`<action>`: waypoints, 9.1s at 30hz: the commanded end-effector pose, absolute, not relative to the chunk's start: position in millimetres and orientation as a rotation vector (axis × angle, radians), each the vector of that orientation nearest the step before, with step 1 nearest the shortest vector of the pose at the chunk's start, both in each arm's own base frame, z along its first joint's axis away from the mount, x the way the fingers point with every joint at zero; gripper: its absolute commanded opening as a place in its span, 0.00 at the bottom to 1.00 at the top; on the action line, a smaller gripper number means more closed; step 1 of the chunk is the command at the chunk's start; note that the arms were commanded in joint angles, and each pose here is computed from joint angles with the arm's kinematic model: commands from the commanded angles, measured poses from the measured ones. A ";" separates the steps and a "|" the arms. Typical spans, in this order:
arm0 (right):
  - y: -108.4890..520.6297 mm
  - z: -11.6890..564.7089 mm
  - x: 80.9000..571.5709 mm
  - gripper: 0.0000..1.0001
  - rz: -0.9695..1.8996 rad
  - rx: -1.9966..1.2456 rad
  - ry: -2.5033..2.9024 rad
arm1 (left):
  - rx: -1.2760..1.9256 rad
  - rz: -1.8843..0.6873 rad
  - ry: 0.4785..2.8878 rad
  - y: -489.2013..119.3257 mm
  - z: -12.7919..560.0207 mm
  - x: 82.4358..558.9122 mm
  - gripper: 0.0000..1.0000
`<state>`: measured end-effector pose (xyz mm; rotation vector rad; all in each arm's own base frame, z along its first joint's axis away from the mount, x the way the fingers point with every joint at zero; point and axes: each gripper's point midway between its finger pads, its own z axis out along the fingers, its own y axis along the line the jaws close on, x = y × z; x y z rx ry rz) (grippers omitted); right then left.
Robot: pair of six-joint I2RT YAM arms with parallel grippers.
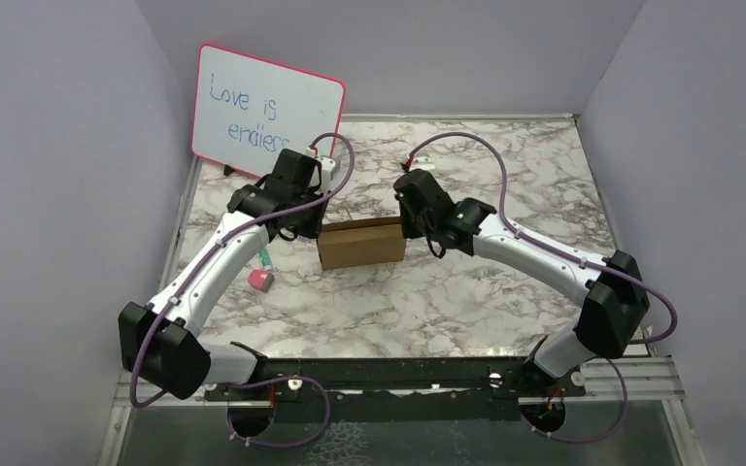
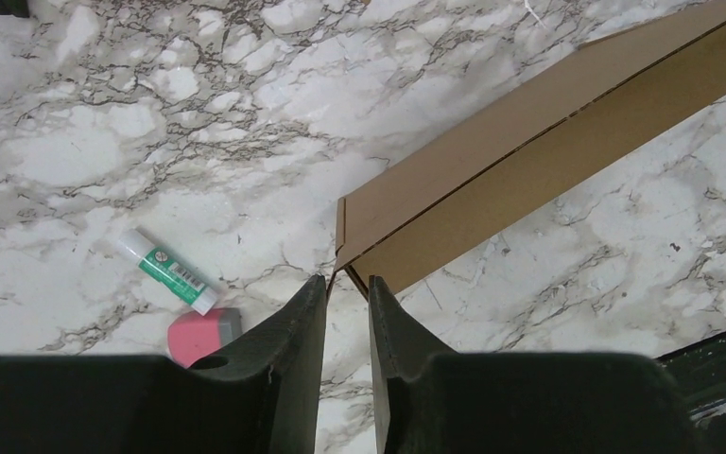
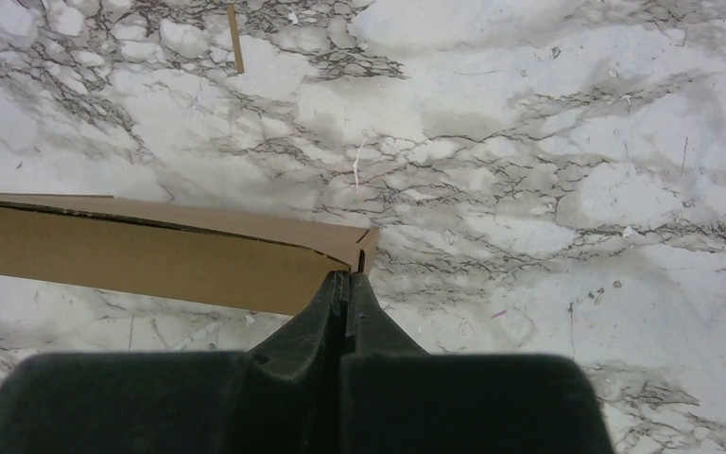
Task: Fold the paper box
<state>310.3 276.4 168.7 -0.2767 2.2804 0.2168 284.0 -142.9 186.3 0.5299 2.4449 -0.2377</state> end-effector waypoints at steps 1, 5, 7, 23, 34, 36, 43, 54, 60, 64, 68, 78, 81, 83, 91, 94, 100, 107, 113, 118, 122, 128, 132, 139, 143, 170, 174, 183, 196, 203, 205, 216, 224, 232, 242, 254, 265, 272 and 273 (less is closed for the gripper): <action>281.5 162.9 307.1 0.01 0.220 -0.307 2.304 | 0.525 -0.163 2.466 -133.7 179.8 290.6 0.24; 281.8 162.9 306.7 0.01 0.224 -0.308 2.305 | 0.521 -0.138 2.459 -131.7 181.6 294.7 0.23; 281.8 163.1 306.6 0.01 0.225 -0.308 2.304 | 0.524 -0.139 2.461 -132.2 180.7 295.3 0.22; 281.5 164.5 306.0 0.01 0.233 -0.304 2.302 | 0.531 -0.150 2.478 -132.7 175.8 294.6 0.14; 280.1 165.9 306.7 0.01 0.216 -0.270 2.309 | 0.464 -0.269 2.481 -146.7 180.9 289.2 0.00; 278.9 166.0 307.3 0.01 0.204 -0.255 2.310 | 0.422 -0.286 2.484 -148.3 183.0 289.4 0.00; 279.5 166.0 306.3 0.01 0.174 -0.213 2.314 | 0.297 -0.307 2.486 -152.3 183.9 293.8 0.00; 284.2 163.5 304.8 0.01 0.125 -0.117 2.320 | 0.150 -0.287 2.408 -154.0 191.6 307.4 0.00; 283.3 167.6 304.5 0.01 0.114 -0.087 2.307 | 0.097 -0.253 2.382 -150.1 186.9 308.4 0.00; 284.3 170.7 305.1 0.01 0.123 -0.081 2.294 | 0.068 -0.266 2.366 -152.5 186.0 309.4 0.00; 285.2 170.7 304.4 0.01 0.126 -0.079 2.294 | 0.059 -0.267 2.356 -155.3 185.7 310.3 0.00; 287.5 173.9 303.1 0.01 0.160 -0.081 2.272 | 0.055 -0.185 2.339 -143.9 178.1 308.2 0.00; 287.0 173.4 303.0 0.01 0.159 -0.081 2.273 | 0.053 -0.170 2.335 -141.2 178.0 308.0 0.00; 287.3 173.1 302.7 0.01 0.160 -0.082 2.274 | 0.052 -0.168 2.338 -141.0 176.4 307.9 0.00; 288.3 173.9 302.8 0.01 0.171 -0.079 2.270 | 0.028 -0.188 2.345 -142.6 169.4 303.6 0.00; 288.9 173.1 302.8 0.01 0.173 -0.079 2.270 | 0.027 -0.191 2.342 -143.0 167.6 302.3 0.00; 287.9 174.2 302.6 0.01 0.177 -0.074 2.265 | 0.023 -0.176 2.350 -140.3 159.2 299.1 0.00; 288.2 174.9 302.4 0.01 0.186 -0.081 2.258 | 0.023 -0.145 2.346 -134.7 155.6 297.1 0.00; 288.1 173.5 301.9 0.01 0.190 -0.072 2.259 | 0.011 -0.157 2.357 -134.5 147.7 292.4 0.00; 285.0 171.7 302.0 0.01 0.191 -0.060 2.244 | -0.004 -0.186 2.342 -136.1 144.0 289.9 0.00; 280.0 166.5 300.8 0.01 0.183 -0.068 2.231 | -0.008 -0.194 2.337 -135.7 137.9 288.3 0.00; 272.4 157.6 299.8 0.01 0.156 -0.057 2.223 | -0.020 -0.216 2.330 -137.9 130.5 287.9 0.00; 274.6 150.2 300.3 0.01 0.180 -0.033 2.218 | -0.029 -0.249 2.332 -142.5 124.2 286.6 0.00; 265.6 133.1 298.1 0.01 0.151 -0.028 2.210 | -0.059 -0.263 2.326 -140.2 114.9 281.6 0.00; 264.1 131.2 294.8 0.01 0.160 -0.049 2.212 | -0.080 -0.275 2.316 -139.1 108.1 279.3 0.00; 319.8 253.5 334.6 0.61 0.349 -0.247 1.937 | -0.067 -0.222 2.297 -133.4 104.8 276.0 0.00; 324.7 250.0 346.2 0.57 0.312 -0.236 1.925 | -0.060 -0.211 2.291 -133.5 106.5 276.4 0.00; 293.7 230.0 341.6 0.52 0.222 -0.174 1.986 | -0.056 -0.200 2.293 -133.6 106.8 276.0 0.00; 269.7 205.7 332.0 0.39 0.257 -0.158 2.032 | -0.056 -0.203 2.287 -134.1 109.9 276.1 0.00; 274.4 197.1 336.4 0.33 0.285 -0.167 2.037 | -0.054 -0.205 2.286 -134.6 110.3 276.2 0.00; 277.1 196.1 337.3 0.32 0.301 -0.174 2.034 | -0.053 -0.207 2.288 -135.0 110.1 276.2 0.00; 281.8 189.2 349.0 0.24 0.301 -0.172 2.020 | -0.050 -0.207 2.287 -135.3 110.9 276.4 0.00; 282.1 182.6 352.4 0.22 0.288 -0.175 2.030 | -0.049 -0.207 2.289 -135.5 110.1 276.5 0.00; 284.8 173.7 350.1 0.06 0.295 -0.194 2.053 | -0.049 -0.207 2.288 -135.1 110.0 275.9 0.00; 277.7 155.1 334.8 0.01 0.343 -0.173 2.071 | -0.058 -0.222 2.292 -137.9 107.5 274.9 0.00; 259.7 115.9 320.1 0.01 0.343 -0.199 2.030 | -0.100 -0.269 2.268 -139.8 102.8 271.3 0.00; 252.4 103.0 321.8 0.01 0.301 -0.177 2.029 | -0.140 -0.376 2.186 -146.4 123.5 271.3 0.15; 250.7 101.9 323.1 0.01 0.286 -0.173 2.029 | -0.190 -0.459 2.119 -146.4 144.8 269.8 0.32; 250.5 101.7 323.1 0.01 0.285 -0.173 2.029 | -0.194 -0.468 2.113 -146.3 147.8 269.7 0.34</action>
